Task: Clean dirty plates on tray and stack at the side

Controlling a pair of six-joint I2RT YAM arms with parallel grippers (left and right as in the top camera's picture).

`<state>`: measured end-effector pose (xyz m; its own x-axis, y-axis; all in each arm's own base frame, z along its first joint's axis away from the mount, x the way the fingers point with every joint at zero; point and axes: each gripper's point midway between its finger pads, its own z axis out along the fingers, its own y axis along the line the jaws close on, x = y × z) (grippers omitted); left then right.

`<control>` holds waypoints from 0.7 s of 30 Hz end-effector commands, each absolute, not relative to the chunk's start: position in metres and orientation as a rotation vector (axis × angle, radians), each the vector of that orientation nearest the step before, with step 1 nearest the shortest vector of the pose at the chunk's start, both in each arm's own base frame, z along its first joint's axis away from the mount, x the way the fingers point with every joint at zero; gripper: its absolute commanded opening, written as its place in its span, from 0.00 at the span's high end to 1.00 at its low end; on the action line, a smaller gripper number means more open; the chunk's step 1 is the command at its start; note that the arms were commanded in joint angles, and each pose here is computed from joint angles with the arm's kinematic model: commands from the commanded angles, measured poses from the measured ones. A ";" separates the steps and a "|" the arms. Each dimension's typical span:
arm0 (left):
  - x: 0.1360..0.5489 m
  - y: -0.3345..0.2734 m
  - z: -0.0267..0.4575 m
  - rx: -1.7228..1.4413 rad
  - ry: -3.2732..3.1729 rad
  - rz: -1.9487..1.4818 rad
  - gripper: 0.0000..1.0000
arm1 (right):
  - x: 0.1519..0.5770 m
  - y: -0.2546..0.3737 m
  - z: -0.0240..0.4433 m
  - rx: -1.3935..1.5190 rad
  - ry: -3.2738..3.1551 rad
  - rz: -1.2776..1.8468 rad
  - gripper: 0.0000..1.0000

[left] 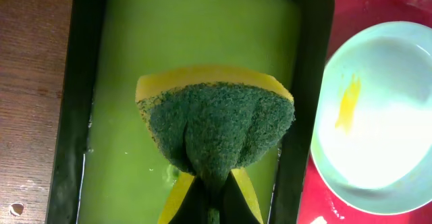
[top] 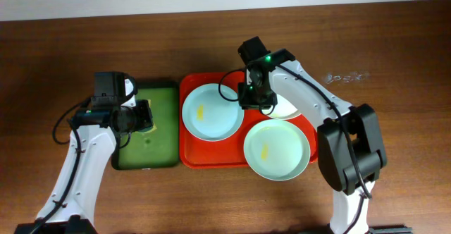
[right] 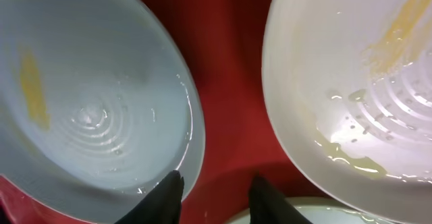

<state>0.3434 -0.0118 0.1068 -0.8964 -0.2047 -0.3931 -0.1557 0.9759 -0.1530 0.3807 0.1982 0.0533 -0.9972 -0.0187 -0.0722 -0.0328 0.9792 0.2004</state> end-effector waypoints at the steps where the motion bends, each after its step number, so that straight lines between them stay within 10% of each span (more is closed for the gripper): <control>1: 0.343 -0.013 0.110 -0.229 2.696 -0.166 1.00 | 0.376 0.214 0.048 0.009 3.059 0.324 0.68; 9: 0.343 -0.013 0.109 -0.230 2.698 -0.166 1.00 | 0.381 0.212 0.019 0.079 3.002 0.264 0.69; 13: 0.343 -0.013 0.109 -0.230 2.698 -0.166 1.00 | 0.369 0.206 0.007 0.083 3.040 0.236 0.96; 21: 0.346 -0.043 0.112 -0.030 2.682 -0.171 1.00 | 0.353 0.194 0.016 0.023 3.111 0.210 0.89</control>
<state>0.3439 -0.0342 0.1077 -0.9069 -0.1121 -0.4061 -0.0595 0.9883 -0.1401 0.3566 0.2001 0.0138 -0.9984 0.0484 -0.0283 0.0438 0.9884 0.1456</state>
